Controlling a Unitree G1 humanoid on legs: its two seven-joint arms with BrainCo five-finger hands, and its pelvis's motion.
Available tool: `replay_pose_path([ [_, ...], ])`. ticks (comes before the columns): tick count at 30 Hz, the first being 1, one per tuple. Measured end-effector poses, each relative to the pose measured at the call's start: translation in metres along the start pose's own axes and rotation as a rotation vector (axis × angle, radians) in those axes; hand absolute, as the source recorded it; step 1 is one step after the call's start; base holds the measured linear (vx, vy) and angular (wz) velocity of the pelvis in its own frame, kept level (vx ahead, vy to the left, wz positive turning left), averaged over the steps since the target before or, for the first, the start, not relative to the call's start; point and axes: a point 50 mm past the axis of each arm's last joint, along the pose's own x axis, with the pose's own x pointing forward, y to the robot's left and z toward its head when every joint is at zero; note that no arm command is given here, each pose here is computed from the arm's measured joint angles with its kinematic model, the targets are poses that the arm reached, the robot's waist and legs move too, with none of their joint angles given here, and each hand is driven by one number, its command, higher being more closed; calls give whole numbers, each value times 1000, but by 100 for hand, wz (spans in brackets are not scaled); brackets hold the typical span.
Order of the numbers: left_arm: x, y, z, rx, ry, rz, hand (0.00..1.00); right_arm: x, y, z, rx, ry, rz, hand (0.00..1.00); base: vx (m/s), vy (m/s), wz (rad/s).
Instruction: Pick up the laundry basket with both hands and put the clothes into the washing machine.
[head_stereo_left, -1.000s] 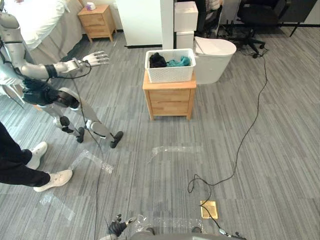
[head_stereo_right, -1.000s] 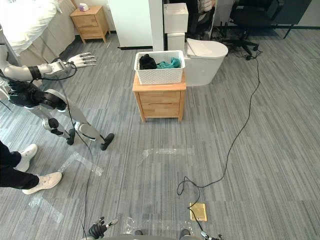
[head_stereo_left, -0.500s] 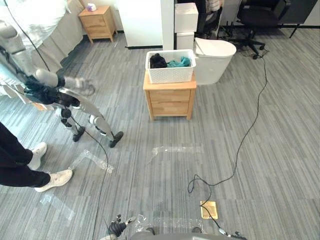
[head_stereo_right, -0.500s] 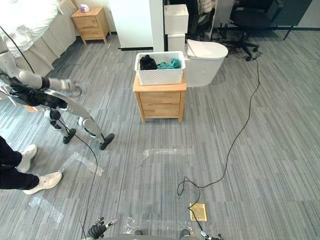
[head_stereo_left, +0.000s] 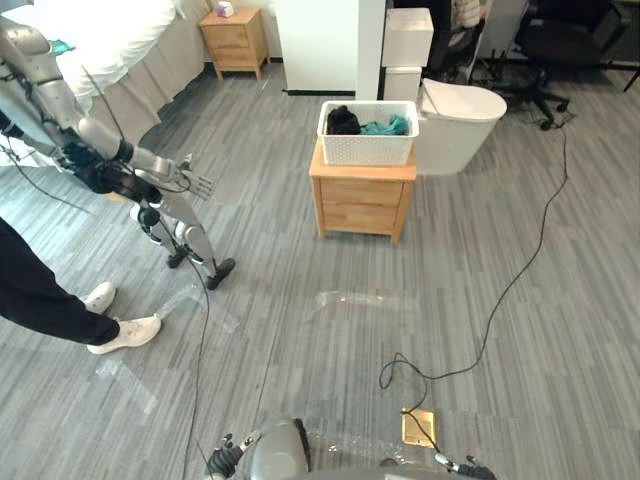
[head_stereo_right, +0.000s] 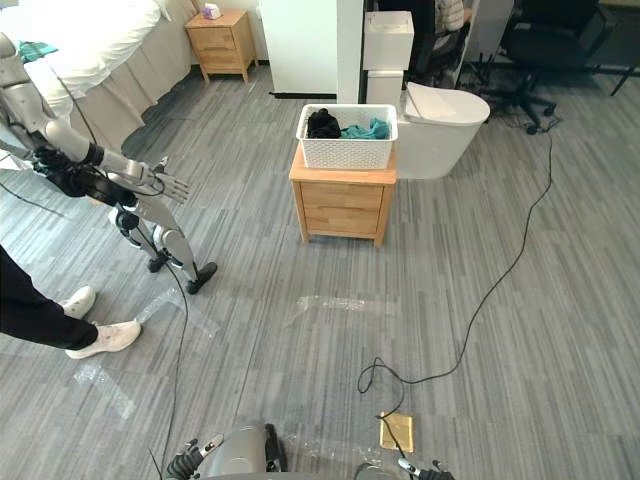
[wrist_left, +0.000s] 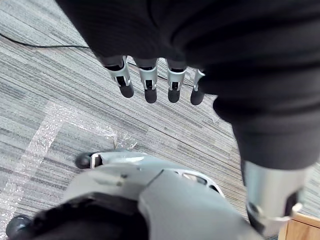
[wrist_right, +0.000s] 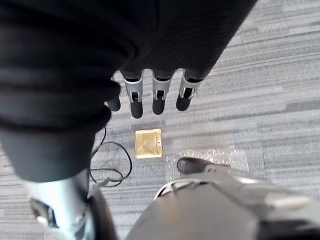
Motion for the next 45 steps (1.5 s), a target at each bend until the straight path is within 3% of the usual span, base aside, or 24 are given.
replay_pose_path([
  [11,-1,12,0,-16,0,31,0,-3,7,-13,65,28,9,0,413,232,-34],
  [16,3,1,11,10,-27,-6,0,-1,7,-3,69,-11,14,0,479,34,-8],
  [25,6,-15,10,-26,-13,-28,0,-4,4,-17,141,27,2,0,525,-212,29],
  [29,4,-22,2,-67,11,-29,0,-5,-16,-23,143,66,-50,0,514,-324,15],
  [40,7,-25,28,-78,-94,-41,0,3,-3,19,158,-52,-32,0,350,-42,-10],
  [45,10,-13,39,-104,-117,-2,0,4,17,22,206,-60,7,0,449,158,0],
])
